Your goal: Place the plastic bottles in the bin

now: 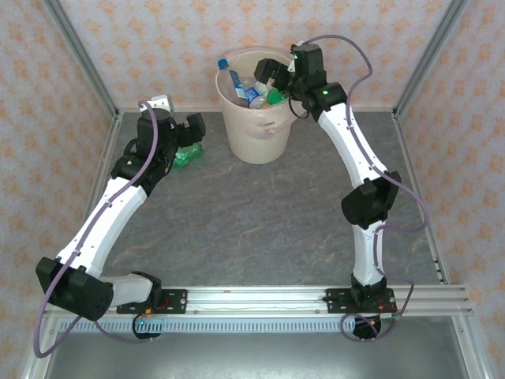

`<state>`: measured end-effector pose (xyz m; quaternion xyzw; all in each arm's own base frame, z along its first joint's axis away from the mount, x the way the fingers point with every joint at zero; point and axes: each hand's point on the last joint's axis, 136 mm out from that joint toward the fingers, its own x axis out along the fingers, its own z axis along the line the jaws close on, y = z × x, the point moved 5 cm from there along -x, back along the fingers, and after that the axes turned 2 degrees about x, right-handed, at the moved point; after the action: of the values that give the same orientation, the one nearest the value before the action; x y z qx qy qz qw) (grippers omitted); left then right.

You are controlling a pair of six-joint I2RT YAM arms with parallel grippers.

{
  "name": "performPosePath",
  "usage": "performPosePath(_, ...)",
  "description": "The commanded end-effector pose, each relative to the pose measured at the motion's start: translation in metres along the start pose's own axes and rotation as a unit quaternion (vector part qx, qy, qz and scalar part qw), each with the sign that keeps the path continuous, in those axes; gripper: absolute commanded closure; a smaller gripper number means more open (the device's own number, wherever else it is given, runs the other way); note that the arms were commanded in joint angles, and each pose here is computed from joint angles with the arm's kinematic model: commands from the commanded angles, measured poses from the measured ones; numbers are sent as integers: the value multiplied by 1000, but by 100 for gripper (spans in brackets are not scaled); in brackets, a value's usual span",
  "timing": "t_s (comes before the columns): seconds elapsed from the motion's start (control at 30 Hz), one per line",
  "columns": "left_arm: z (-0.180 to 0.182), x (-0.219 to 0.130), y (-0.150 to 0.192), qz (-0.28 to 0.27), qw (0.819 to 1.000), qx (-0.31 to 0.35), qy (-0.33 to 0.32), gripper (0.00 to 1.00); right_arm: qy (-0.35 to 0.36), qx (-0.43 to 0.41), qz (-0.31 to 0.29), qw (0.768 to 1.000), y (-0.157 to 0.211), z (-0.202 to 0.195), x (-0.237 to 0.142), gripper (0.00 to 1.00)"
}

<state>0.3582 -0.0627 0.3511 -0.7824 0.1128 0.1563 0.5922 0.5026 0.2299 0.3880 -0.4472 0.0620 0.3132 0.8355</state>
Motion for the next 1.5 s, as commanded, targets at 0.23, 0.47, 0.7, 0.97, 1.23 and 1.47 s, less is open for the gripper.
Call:
performPosePath(0.23, 39, 53, 29, 14, 999, -8, -35, 1, -55, -18, -64, 996, -40, 47, -84, 0)
performPosePath(0.47, 72, 99, 43, 16, 997, -37, -59, 1, -59, -37, -55, 996, -22, 55, -121, 0)
performPosePath(0.7, 114, 145, 67, 51, 993, -88, -66, 1, -57, -44, -63, 995, 2, 52, -156, 0)
performPosePath(0.97, 143, 183, 111, 122, 985, -106, -67, 1, -32, -39, -74, 996, 17, 34, -178, 0)
performPosePath(1.23, 135, 179, 140, 170, 978, -120, -23, 5, -19, -36, -77, 996, 27, 23, -180, 0)
performPosePath(1.47, 125, 156, 155, 179, 974, -141, 13, 7, -20, -32, -67, 997, 34, 19, -174, 0)
